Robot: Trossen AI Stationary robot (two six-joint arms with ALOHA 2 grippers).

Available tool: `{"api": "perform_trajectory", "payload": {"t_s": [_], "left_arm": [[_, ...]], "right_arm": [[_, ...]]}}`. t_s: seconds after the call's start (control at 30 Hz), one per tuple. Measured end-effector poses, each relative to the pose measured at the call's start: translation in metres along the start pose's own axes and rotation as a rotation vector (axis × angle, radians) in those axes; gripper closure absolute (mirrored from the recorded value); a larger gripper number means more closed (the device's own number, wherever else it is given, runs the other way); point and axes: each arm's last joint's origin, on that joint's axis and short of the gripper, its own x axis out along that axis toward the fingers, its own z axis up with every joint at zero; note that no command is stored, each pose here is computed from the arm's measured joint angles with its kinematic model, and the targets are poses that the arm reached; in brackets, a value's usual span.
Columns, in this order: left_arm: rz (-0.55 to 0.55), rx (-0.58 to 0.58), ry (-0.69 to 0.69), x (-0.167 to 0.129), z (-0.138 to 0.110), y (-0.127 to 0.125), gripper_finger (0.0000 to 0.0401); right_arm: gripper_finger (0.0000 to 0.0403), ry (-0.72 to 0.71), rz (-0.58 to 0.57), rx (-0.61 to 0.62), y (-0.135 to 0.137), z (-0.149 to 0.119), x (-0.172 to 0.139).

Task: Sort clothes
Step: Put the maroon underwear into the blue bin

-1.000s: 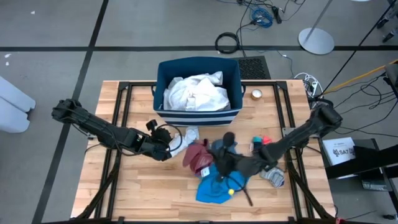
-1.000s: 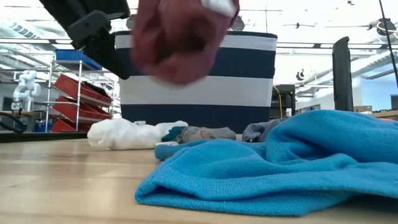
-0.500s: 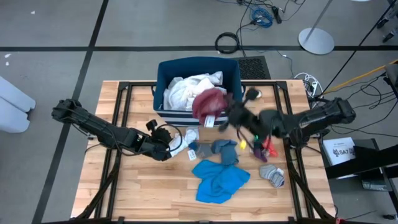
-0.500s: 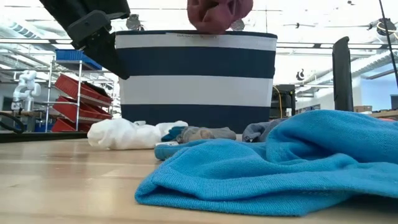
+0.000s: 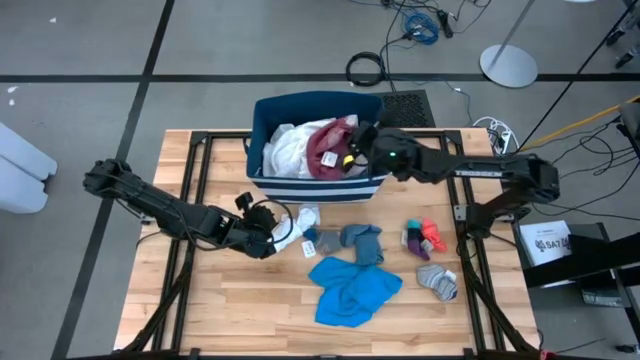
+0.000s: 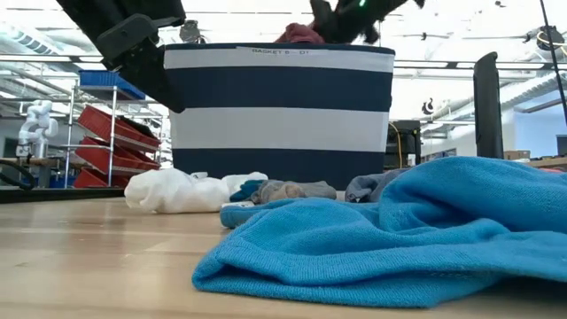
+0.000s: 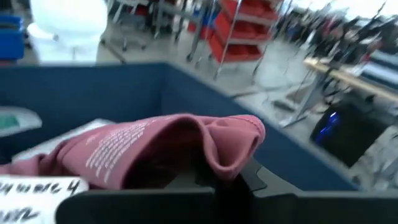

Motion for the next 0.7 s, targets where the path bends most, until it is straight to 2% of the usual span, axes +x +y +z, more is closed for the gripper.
{"api": "perform_trajectory", "payload": {"t_s": [0.17,0.33,0.5,0.63,0.7], "left_arm": [[0.0,0.0,0.0,0.0,0.0,0.0,0.0272],[0.0,0.0,0.0,0.0,0.0,0.0,0.0272],[0.0,0.0,0.0,0.0,0.0,0.0,0.0272],[0.001,0.001,0.001,0.0,0.0,0.0,0.0272],[0.002,0.003,0.002,0.0,0.0,0.0,0.0272]], "right_arm": [[0.0402,0.101,-0.003,-0.027,0.006,-0.024,0.023],[0.0402,0.207,-0.106,0.085,-0.013,-0.042,0.037],[0.0402,0.258,-0.176,0.185,-0.03,-0.046,0.04],[0.0402,0.264,-0.247,0.18,-0.033,-0.048,0.039],[0.0403,0.25,-0.245,0.167,-0.033,-0.045,0.04]]}}
